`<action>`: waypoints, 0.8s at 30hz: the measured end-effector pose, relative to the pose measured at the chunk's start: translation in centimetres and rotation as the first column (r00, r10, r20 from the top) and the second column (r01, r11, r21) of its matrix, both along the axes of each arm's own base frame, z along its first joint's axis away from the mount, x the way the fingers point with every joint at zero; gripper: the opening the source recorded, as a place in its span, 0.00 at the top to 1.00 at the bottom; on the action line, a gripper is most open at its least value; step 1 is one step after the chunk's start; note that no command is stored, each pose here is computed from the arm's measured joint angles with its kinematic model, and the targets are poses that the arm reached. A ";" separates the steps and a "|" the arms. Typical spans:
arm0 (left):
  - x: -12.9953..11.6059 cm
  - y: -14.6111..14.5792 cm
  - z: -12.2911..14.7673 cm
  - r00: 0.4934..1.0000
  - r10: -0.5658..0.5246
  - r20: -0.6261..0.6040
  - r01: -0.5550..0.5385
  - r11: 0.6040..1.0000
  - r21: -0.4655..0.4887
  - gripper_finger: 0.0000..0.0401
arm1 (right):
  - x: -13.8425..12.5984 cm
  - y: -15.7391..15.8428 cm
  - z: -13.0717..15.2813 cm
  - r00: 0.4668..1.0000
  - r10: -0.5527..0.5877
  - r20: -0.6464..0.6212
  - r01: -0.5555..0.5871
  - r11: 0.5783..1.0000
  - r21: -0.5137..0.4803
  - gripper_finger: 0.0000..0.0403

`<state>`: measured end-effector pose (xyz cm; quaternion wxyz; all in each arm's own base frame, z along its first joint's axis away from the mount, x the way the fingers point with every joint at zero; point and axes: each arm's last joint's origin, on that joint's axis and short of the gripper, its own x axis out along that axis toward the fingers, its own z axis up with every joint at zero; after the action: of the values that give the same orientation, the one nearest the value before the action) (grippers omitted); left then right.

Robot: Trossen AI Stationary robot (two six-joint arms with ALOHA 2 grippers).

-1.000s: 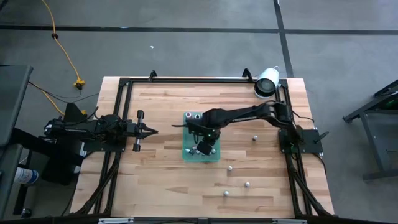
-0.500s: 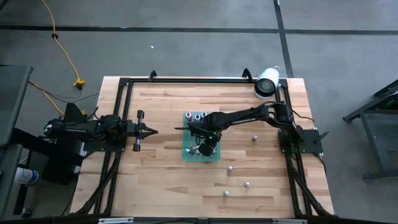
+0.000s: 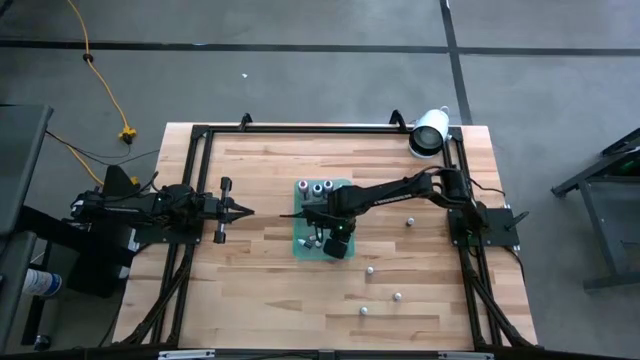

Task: Pick & Place food coloring
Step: Put the small violet food coloring bottle into the green bin, then put the small black food coloring bottle into the green bin

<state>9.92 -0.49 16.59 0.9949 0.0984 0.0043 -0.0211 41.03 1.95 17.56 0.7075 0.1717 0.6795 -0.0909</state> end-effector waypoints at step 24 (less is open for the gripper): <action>0.0 0.0 0.0 1.000 0.000 0.000 0.000 1.000 0.000 1.00 | 0.0 0.0 0.2 1.000 0.000 0.002 0.000 1.000 0.016 0.62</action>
<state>9.92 -0.49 16.59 0.9949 0.0983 0.0041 -0.0213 41.00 1.96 17.74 0.7066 0.1775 0.6797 -0.0851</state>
